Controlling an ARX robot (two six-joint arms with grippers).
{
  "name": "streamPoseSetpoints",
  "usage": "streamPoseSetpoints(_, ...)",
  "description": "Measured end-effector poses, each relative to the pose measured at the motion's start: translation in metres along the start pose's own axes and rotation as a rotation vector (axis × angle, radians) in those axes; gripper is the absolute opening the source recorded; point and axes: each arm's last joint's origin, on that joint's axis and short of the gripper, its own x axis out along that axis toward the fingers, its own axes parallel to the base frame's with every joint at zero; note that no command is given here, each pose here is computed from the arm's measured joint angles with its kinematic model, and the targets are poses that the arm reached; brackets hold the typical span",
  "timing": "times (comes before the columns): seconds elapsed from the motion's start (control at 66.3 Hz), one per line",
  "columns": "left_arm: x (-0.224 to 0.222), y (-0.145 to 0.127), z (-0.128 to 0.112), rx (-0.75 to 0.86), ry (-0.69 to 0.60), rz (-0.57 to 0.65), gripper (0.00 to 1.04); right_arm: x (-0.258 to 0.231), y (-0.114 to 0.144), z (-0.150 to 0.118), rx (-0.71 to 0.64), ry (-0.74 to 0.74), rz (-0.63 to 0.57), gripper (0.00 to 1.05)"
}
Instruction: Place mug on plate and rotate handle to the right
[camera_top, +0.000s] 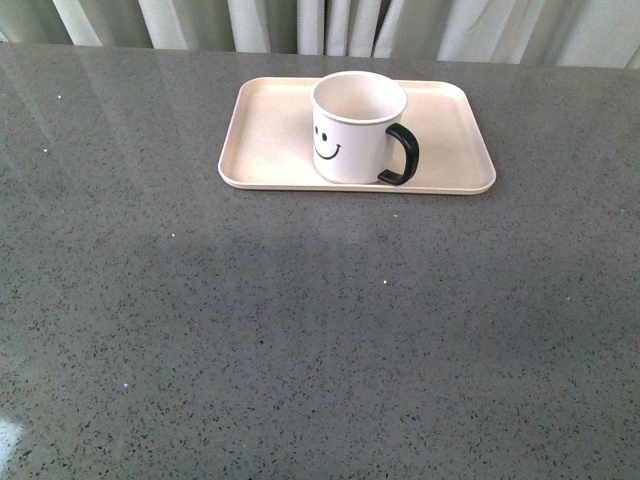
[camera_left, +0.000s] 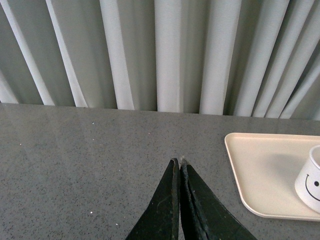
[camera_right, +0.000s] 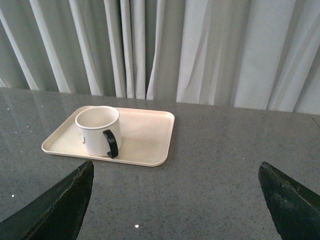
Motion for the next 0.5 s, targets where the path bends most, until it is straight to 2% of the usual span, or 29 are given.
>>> streamPoseSetpoints(0.347,-0.038,0.018,-0.017,0.0,0.015,-0.015,0.01,0.0,0.0,0.0,0.0,0.0,0.0,0.96)
streamPoseSetpoints(0.498,-0.052,0.021,-0.015,-0.001,0.004,0.002,0.01,0.0,0.0,0.0,0.0,0.0,0.0,0.96)
